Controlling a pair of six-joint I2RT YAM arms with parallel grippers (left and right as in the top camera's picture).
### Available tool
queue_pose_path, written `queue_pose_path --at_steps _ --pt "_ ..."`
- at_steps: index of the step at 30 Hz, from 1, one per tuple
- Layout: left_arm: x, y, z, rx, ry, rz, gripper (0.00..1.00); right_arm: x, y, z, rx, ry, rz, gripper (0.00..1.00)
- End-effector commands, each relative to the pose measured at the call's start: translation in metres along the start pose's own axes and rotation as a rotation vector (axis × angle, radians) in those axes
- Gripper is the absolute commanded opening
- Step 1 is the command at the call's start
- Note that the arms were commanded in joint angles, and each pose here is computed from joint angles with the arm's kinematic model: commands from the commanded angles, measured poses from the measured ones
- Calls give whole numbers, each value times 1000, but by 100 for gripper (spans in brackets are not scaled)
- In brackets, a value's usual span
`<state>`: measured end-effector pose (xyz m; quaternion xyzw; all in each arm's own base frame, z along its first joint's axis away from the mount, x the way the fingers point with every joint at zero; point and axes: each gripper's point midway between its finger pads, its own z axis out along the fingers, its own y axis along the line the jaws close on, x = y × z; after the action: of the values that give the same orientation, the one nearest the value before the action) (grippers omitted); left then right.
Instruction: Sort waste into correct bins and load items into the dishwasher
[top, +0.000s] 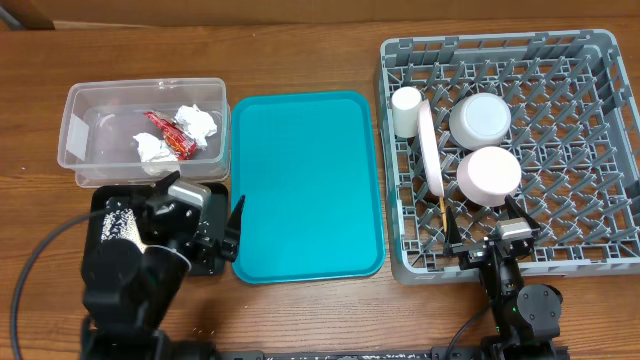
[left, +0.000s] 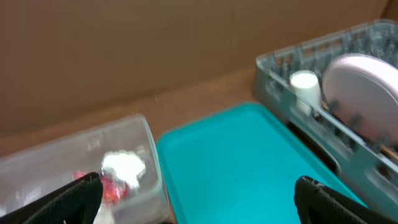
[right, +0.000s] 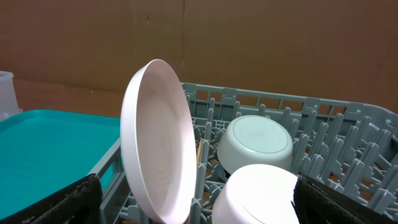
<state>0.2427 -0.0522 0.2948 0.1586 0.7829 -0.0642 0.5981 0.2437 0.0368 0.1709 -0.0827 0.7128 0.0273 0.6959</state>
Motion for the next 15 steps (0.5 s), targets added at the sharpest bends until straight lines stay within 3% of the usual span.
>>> queue_pose_path --at_steps 1,8,15 --pt "17 -5 8 7 -80 4 100 1 1 0 -4 -6 -4 100" --pt "37 -5 12 -27 -273 28 100 1 1 0 -4 -6 -4 100" --pt "76 6 18 -83 -261 -24 100 1 1 0 -4 -6 -4 100"
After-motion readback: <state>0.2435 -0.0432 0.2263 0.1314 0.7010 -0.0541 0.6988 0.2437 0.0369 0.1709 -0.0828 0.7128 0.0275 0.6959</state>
